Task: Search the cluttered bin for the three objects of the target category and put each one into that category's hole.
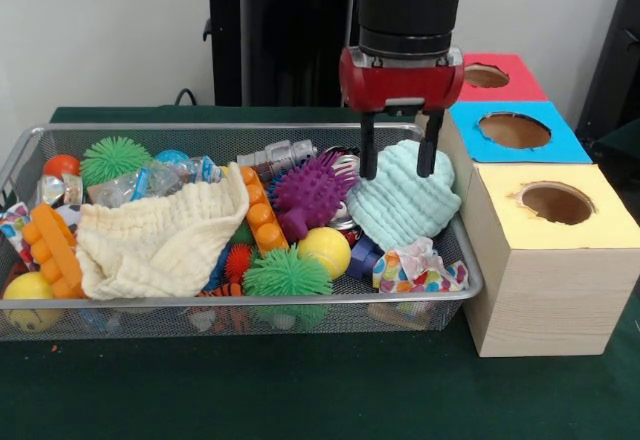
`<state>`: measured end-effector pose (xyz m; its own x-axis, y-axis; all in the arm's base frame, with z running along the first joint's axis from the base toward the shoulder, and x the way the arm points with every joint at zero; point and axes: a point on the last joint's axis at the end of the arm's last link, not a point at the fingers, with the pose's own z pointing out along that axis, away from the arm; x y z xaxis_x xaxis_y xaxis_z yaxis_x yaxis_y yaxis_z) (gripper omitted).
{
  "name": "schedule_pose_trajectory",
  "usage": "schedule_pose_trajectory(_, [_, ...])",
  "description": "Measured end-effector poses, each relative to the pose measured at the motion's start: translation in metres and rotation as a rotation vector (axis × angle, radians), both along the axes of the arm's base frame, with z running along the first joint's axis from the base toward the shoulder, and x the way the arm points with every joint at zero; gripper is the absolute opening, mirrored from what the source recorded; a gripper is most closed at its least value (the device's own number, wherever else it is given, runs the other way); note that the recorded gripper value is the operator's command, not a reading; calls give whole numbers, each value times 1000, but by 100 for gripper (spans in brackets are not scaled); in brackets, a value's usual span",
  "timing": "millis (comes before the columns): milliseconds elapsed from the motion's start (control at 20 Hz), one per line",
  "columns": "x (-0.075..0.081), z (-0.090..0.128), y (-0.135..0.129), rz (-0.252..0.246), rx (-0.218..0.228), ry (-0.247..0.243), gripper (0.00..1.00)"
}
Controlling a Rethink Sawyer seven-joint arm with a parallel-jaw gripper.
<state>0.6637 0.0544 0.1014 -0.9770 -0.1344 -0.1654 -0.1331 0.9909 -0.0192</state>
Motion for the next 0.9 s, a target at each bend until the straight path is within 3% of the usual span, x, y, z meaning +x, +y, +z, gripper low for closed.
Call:
schedule_pose_trajectory(400, [-10, -38, 5, 15, 17, 10, 100])
schedule_pose_trajectory(900, [-14, -57, 29, 47, 26, 26, 100])
